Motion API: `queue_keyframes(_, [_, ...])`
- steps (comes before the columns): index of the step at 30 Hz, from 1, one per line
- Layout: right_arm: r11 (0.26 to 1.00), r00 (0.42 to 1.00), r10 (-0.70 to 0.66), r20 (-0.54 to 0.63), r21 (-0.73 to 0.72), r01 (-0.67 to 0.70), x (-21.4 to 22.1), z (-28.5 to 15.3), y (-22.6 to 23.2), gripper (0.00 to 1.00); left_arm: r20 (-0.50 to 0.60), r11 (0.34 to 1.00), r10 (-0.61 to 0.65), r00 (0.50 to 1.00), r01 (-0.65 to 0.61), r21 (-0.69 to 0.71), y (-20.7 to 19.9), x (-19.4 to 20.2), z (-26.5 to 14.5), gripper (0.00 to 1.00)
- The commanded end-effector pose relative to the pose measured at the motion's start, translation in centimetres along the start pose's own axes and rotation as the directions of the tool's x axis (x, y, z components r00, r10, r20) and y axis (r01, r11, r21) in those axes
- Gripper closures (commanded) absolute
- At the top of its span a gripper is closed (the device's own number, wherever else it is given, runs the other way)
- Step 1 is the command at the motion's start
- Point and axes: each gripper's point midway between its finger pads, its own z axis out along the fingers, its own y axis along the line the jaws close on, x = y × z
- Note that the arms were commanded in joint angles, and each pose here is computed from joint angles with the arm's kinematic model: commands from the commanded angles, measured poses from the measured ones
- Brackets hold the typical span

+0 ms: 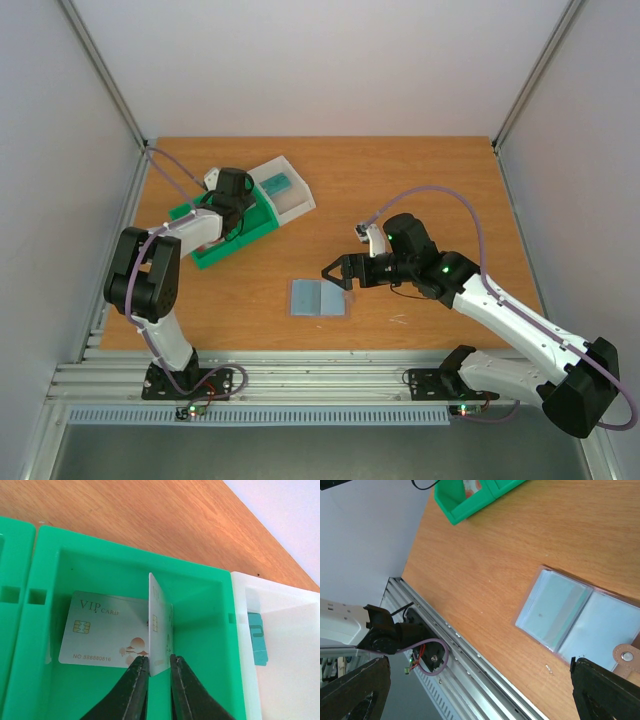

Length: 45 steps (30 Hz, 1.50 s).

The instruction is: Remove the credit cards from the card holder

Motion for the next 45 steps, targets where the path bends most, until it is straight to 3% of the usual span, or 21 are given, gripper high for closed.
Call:
queue_keyframes(1, [1.0,1.0,-0.016,0.011,-0.016,0.016,-0.4,-0.4,0.8,0.02,0.029,1.0,0.014,0.999,-0.014,-0.022,0.0,-1.0,0.0,0.85])
queue_keyframes(6, [1.0,1.0,-0.014,0.009,-0.015,0.014,-0.3,-0.6,0.8,0.02,0.03,1.0,0.025,0.999,-0.024,-0.017,-0.4,-1.6,-0.9,0.8])
queue_keyframes(12, [1.0,1.0,-0.001,0.001,-0.019,0.001,-0.1,-0.7,0.9,0.01,0.032,0.998,0.049,0.998,-0.048,-0.029,-0.2,-2.1,-2.2,0.62])
queue_keyframes(18, [1.0,1.0,0.01,0.014,-0.026,-0.01,0.1,-1.3,1.1,0.02,0.018,0.993,0.114,0.993,-0.113,-0.019,-0.5,-2.6,-3.8,0.52])
queue_keyframes(24, [0.997,0.998,0.07,0.008,0.033,-0.07,0.7,-1.2,-0.2,0.02,-0.106,0.968,0.241,0.965,-0.231,0.097,-2.0,-1.2,-7.0,0.39])
queue_keyframes(27, [0.993,0.994,0.106,0.001,0.06,-0.105,1.1,-0.8,-1.0,0.02,-0.191,0.938,0.329,0.925,-0.298,0.176,-2.2,0.4,-9.1,0.35])
queue_keyframes(31, [0.987,0.988,0.149,-0.034,0.061,-0.147,1.6,0.2,-1.6,0.02,-0.345,0.911,0.381,0.858,-0.284,0.301,-2.2,4.0,-11.7,0.32])
queue_keyframes(36, [0.979,0.977,0.202,-0.069,0.035,-0.2,2.2,1.8,-2.0,0.16,-0.488,0.877,0.409,0.771,-0.185,0.442,-1.6,8.7,-14.5,0.37])
queue_keyframes(40, [0.968,0.967,0.245,-0.074,0.071,-0.24,2.8,3.2,-3.6,0.46,-0.544,0.861,0.408,0.734,-0.111,0.496,-1.0,11.4,-16.3,0.39])
queue_keyframes(45, [0.955,0.953,0.285,-0.101,0.111,-0.274,3.5,5.5,-5.6,0.65,-0.602,0.82,0.44,0.667,-0.026,0.572,-1.4,15.5,-18.4,0.42])
